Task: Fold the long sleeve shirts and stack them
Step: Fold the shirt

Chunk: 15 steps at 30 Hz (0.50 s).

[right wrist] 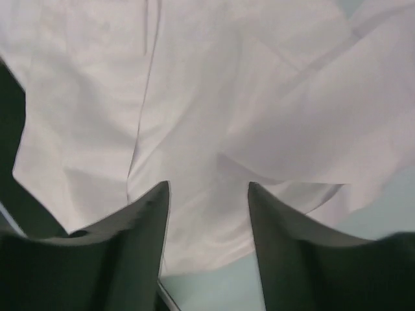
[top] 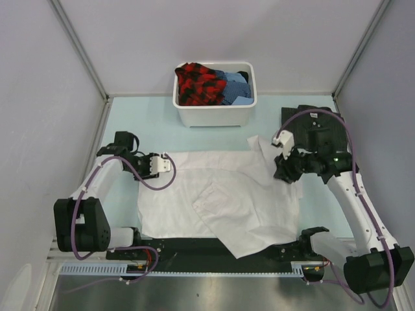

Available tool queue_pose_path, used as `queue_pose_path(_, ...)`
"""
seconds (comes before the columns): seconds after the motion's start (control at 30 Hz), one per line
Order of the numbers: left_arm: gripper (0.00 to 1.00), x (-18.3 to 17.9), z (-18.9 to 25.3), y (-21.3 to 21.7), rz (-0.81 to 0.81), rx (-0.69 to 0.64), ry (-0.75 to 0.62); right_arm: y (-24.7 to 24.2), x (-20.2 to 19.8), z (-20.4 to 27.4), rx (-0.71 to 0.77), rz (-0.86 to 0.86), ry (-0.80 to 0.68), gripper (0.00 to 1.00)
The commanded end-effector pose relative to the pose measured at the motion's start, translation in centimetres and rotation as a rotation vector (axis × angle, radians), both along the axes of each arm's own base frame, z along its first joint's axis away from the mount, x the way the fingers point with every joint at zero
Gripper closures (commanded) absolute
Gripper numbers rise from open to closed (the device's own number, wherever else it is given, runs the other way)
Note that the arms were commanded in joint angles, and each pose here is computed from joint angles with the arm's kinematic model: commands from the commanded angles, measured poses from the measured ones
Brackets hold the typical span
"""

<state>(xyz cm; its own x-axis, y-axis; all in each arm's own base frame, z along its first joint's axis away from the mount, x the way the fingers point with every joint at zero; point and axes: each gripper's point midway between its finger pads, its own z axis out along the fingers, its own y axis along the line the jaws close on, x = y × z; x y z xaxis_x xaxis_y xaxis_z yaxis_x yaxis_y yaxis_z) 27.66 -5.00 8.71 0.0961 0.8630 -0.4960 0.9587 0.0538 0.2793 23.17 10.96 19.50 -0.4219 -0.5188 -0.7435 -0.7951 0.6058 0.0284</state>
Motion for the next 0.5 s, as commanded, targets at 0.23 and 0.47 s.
queue_pose_path(0.23,0.31,4.1,3.9,-0.8,0.251,-0.213,0.122,-2.7,5.3,-0.4,0.021,-0.205,0.115,0.21)
queue_pose_path(0.47,0.16,7.6,5.5,-1.9,0.404,-0.362,0.133,-5.0,16.1,-2.2,0.105,-0.451,0.144,0.24)
